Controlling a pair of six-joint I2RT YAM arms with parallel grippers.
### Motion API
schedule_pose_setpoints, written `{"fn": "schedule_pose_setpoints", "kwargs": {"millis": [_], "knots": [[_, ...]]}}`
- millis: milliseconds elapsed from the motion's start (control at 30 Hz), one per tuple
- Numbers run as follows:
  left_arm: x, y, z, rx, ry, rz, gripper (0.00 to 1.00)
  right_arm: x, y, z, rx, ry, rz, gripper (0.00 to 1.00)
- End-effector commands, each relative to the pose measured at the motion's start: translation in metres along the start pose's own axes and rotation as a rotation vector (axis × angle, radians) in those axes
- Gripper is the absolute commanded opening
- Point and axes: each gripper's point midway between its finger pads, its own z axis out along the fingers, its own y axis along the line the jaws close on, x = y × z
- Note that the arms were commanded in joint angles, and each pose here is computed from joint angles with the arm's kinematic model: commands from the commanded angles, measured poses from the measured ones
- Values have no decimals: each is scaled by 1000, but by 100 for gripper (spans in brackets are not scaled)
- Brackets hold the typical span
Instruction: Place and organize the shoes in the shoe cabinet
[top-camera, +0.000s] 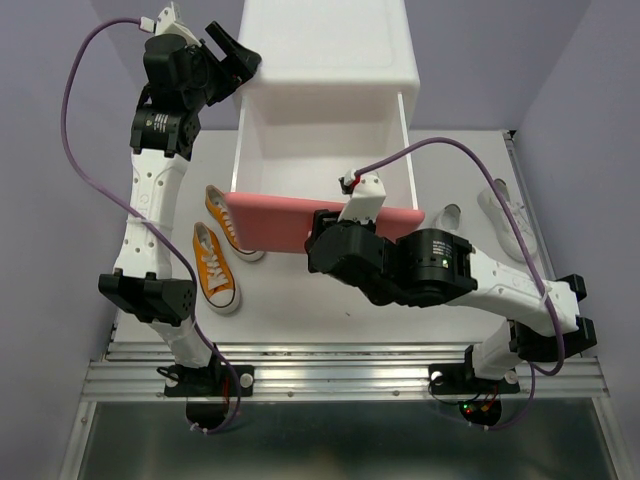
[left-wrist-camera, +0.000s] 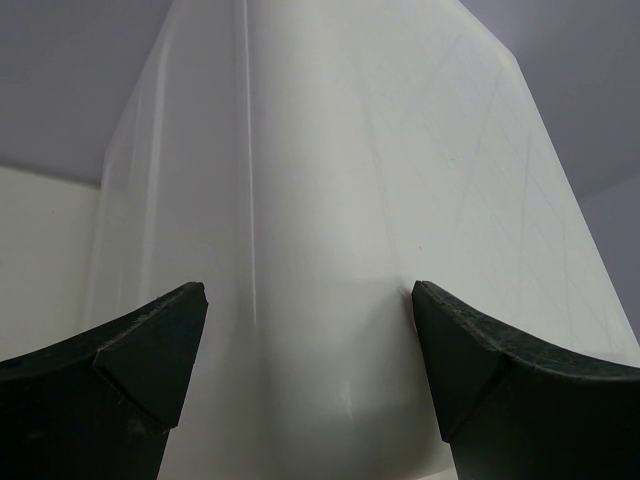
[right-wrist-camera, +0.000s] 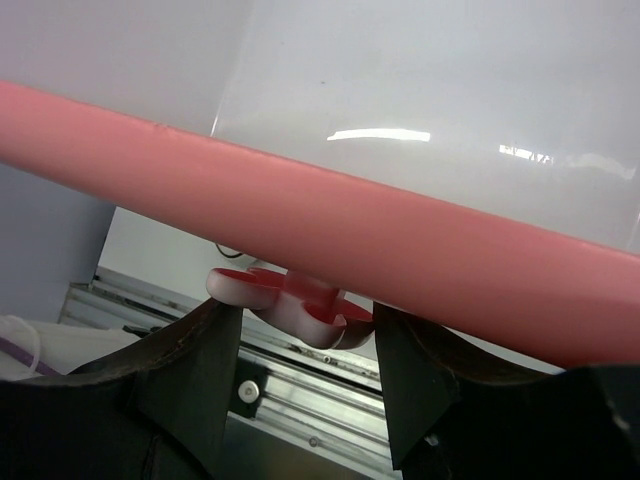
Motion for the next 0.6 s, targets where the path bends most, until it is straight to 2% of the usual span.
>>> {"fn": "schedule_pose_setpoints", "kwargs": {"millis": [0, 100, 300, 567], "knots": [[61, 92, 10, -308, 195, 54, 93, 17, -13, -23, -12, 110, -38, 1], [61, 94, 10, -315, 196, 60, 93, 19, -22, -26, 3, 128, -99, 1], [64, 99, 9, -332, 206, 74, 93, 21, -31, -33, -7, 145, -89, 1], [64, 102, 8, -342, 205, 81, 93, 34, -50, -28, 29, 161, -209, 1]]}}
